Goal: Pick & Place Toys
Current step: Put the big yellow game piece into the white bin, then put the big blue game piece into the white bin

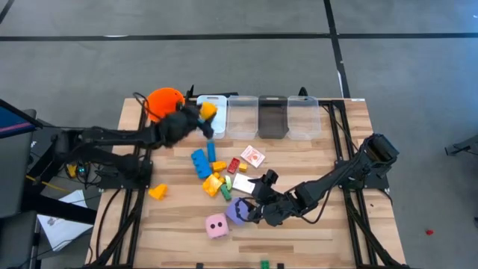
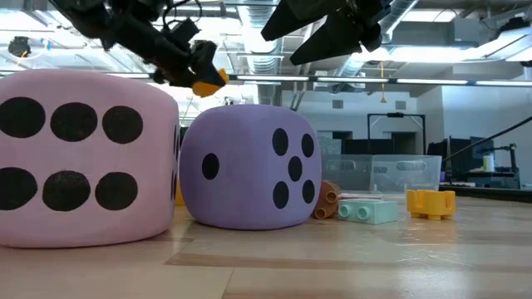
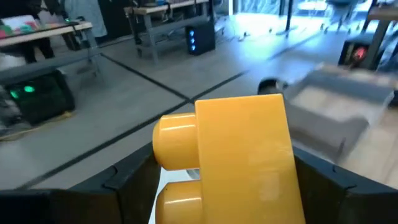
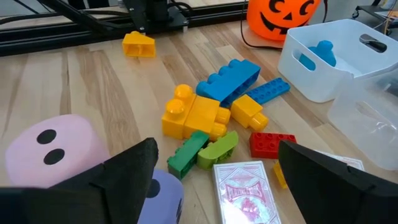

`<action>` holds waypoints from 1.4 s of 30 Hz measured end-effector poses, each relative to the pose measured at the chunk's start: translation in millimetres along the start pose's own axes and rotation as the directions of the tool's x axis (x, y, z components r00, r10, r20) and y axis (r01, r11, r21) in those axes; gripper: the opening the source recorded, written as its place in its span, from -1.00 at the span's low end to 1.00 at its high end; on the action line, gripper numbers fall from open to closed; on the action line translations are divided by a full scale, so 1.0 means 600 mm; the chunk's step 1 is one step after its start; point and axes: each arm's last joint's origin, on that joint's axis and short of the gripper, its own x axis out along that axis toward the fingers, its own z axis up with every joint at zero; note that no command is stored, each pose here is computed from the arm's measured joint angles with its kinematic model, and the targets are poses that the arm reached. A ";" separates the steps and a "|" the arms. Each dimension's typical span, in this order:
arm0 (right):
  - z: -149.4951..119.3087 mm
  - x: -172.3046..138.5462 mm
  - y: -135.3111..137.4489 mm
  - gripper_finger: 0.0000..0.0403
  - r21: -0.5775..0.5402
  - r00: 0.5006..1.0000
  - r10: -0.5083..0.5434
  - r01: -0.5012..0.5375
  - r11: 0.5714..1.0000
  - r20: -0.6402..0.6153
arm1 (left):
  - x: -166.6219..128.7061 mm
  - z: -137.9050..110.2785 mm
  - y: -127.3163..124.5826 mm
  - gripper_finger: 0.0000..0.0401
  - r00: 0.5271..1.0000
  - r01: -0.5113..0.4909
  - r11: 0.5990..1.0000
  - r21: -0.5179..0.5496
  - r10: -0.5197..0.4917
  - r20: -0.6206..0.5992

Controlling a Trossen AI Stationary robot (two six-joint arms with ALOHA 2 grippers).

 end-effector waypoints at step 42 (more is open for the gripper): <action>-0.004 -0.010 0.009 0.64 -0.004 1.000 0.023 -0.023 1.000 0.005 | -0.092 -0.061 -0.112 0.50 0.458 0.889 0.422 0.178 -0.808 -0.370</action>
